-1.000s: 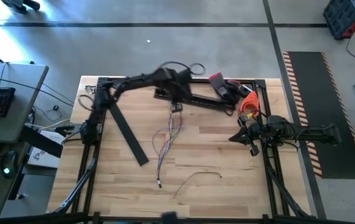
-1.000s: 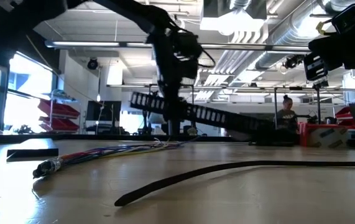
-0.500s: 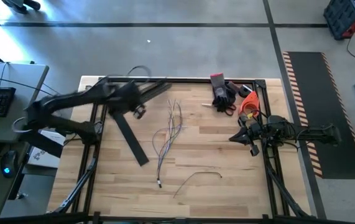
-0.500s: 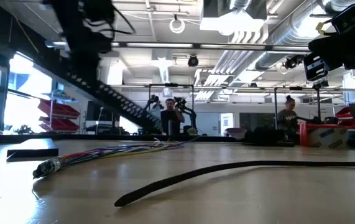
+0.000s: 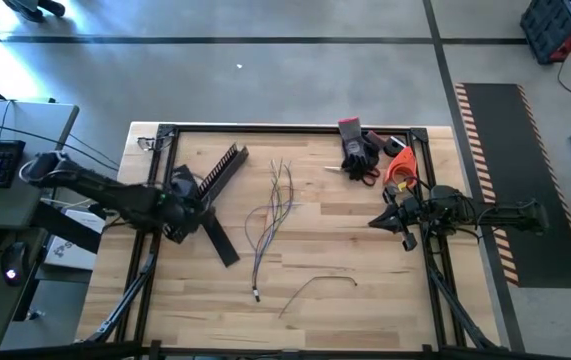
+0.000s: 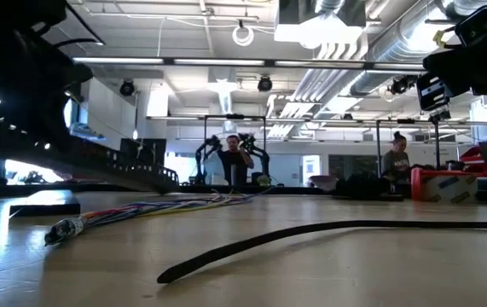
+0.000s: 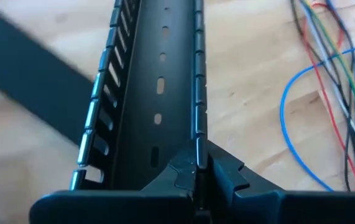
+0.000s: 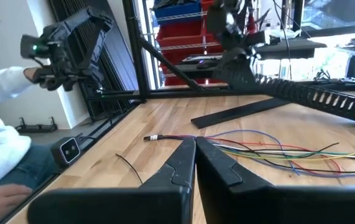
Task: Ziptie cables
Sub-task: Wrap the cable wires with the black zip tie
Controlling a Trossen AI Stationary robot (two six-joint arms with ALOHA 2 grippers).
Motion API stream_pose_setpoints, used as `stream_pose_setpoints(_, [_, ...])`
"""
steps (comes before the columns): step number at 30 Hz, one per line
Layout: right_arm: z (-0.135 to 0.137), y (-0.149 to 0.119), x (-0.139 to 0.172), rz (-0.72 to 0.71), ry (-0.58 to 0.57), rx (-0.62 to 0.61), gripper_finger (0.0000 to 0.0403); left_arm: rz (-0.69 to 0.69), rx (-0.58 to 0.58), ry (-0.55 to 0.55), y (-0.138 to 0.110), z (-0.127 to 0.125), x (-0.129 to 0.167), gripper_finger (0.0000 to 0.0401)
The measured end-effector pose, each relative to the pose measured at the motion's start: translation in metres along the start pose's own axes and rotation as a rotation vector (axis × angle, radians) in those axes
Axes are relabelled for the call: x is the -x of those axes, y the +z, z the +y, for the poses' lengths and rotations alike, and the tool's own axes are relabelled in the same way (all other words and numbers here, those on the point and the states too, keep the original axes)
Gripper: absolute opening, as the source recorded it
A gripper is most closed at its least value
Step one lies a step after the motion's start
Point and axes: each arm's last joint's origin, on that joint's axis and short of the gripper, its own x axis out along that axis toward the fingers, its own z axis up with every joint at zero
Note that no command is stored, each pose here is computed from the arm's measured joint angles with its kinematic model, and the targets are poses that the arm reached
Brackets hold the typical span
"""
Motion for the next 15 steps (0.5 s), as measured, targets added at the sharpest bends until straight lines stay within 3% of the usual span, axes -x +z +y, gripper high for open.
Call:
stream_pose_setpoints(10, [0.000, 0.000, 0.000, 0.000, 0.000, 0.000, 0.0000, 0.037, 0.075, 0.219, -0.031, -0.004, -0.028, 0.0004])
stream_pose_setpoints(15, [0.000, 0.000, 0.000, 0.000, 0.000, 0.000, 0.0000, 0.109, 0.029, 0.303, -0.037, -0.003, -0.035, 0.0038])
